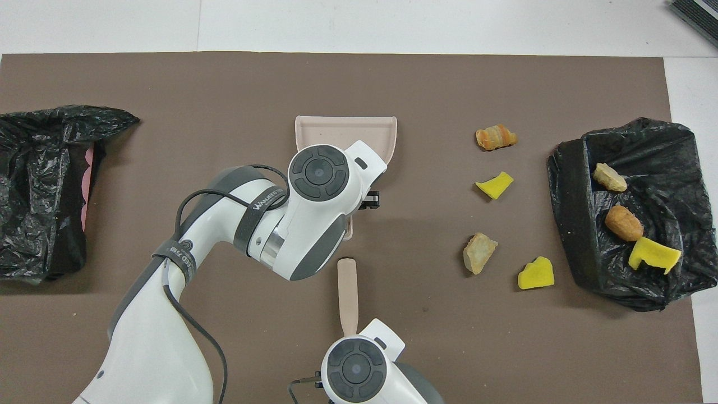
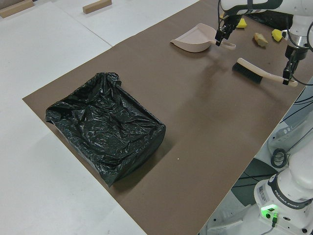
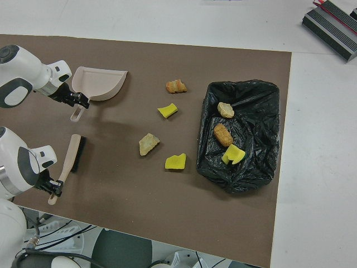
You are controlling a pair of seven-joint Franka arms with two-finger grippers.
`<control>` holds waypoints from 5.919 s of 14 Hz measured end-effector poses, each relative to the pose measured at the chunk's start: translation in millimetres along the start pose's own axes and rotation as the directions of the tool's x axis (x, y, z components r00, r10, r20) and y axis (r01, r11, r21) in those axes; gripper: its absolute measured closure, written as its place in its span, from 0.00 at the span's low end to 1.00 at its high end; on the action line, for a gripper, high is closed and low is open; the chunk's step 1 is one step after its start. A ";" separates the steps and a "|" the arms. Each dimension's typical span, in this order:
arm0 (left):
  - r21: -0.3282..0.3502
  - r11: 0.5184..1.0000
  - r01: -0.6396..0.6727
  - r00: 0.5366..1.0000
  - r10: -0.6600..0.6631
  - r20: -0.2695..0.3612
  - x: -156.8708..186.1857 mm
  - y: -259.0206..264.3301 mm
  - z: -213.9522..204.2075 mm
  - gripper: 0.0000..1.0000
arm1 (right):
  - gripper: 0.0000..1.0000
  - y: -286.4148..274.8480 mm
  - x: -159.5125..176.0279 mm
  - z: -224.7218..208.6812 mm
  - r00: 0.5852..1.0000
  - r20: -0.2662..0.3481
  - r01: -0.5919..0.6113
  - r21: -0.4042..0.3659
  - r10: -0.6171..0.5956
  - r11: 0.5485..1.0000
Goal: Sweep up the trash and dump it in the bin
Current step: 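Grasp the dustpan handle with the left gripper while the right gripper grasps the brush, then lift the dustpan with the left gripper while the right gripper moves the brush, then lower the dustpan while the right gripper sweeps debris into it, then sweep more chunks toward the dustpan with the right gripper's brush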
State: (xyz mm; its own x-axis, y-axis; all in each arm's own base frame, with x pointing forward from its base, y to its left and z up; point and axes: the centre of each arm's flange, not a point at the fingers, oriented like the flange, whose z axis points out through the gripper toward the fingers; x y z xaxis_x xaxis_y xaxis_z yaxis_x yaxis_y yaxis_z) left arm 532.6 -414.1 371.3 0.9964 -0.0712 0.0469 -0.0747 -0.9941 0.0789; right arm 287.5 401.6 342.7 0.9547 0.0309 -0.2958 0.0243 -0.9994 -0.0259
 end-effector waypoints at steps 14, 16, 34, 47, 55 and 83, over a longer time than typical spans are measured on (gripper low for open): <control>0.015 0.999 -0.050 0.999 0.050 0.000 29.4 -49.7 -7.6 0.68 | 0.74 94.5 2.1 -99.3 0.966 0.041 -0.255 -0.010 0.255 0.967; 0.015 0.988 -0.152 0.988 0.152 -0.016 47.2 -85.2 -22.3 0.68 | 0.74 108.9 4.5 -103.3 0.942 0.023 -0.335 -0.032 0.336 0.942; -0.103 0.159 -0.982 0.146 0.982 0.121 19.0 -199.9 -42.9 0.68 | 0.74 279.2 -8.9 -34.8 0.730 0.049 -0.653 -0.248 0.682 0.716; -0.062 0.111 -0.992 0.100 0.982 0.160 -59.0 -80.5 -16.5 0.68 | 0.74 261.6 48.1 -40.6 0.914 0.042 -0.398 -0.088 0.403 0.913; -0.051 0.211 -0.976 0.200 0.964 0.173 -70.4 -65.5 -14.1 0.68 | 0.74 124.2 89.1 -46.6 0.968 0.095 -0.238 0.038 0.234 0.970; -0.047 0.365 -0.930 0.356 0.925 0.130 -67.3 -67.7 -11.2 0.68 | 0.74 302.4 242.6 -139.1 0.993 -0.066 0.063 -0.363 -0.093 0.930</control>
State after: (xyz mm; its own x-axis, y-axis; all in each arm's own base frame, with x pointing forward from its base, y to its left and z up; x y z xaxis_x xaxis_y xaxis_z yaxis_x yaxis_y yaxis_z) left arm 470.2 -341.1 374.0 0.2912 -0.9558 -0.0398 -0.9557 -0.2925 0.0320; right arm 567.7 104.5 395.9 0.9657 0.1229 -0.2286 0.1907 -0.9335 0.3037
